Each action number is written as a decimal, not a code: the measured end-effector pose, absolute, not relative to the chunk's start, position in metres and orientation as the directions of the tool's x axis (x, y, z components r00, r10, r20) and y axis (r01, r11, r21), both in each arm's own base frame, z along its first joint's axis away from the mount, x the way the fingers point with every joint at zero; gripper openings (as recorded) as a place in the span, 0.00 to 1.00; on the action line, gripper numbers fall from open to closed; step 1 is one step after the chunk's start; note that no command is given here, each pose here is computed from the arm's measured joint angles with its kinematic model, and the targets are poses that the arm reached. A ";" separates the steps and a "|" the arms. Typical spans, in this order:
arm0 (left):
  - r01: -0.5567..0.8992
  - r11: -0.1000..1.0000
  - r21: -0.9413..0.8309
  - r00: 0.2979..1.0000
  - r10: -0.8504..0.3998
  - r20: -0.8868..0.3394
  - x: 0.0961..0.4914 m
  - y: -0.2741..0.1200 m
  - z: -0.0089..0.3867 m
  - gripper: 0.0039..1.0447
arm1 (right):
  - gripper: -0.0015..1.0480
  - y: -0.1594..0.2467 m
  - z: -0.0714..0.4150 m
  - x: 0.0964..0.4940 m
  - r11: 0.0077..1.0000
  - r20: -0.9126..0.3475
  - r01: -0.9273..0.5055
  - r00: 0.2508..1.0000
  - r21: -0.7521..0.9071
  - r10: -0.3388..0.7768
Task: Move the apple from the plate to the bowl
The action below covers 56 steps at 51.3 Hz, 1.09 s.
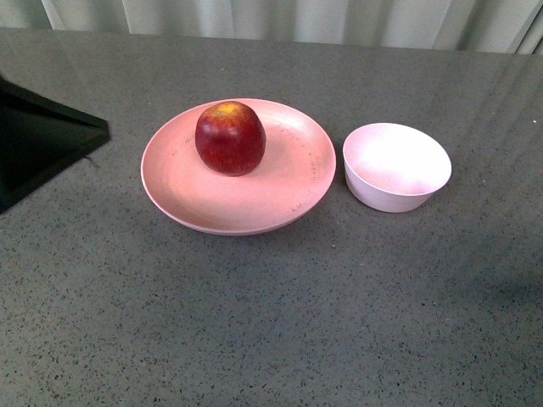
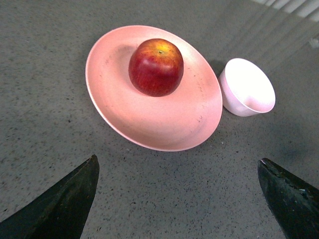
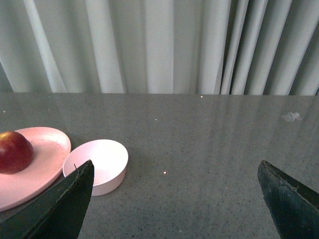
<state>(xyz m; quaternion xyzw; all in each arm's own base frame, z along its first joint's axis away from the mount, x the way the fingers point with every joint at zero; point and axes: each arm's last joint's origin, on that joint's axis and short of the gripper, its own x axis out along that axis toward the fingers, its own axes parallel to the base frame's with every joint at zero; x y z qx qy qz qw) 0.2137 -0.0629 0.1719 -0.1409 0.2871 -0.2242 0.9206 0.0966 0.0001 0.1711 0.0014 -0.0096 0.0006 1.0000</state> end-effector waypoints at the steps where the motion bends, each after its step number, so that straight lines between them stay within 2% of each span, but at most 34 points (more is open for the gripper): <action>1: 0.336 0.859 -0.386 0.729 -0.496 -0.471 0.218 -0.066 0.170 0.92 | 0.91 0.000 0.171 0.097 1.000 0.019 -0.001 1.000 0.003 0.001; 20: 0.379 0.852 -0.361 0.656 -0.523 -0.545 0.276 -0.126 0.146 0.92 | 0.91 0.000 0.171 0.097 1.000 0.019 -0.001 1.000 0.003 0.001; 56: 0.349 0.898 -0.268 0.652 -0.438 -0.620 0.353 -0.168 0.111 0.92 | 0.91 0.000 0.171 0.097 1.000 0.019 -0.001 1.000 0.003 0.001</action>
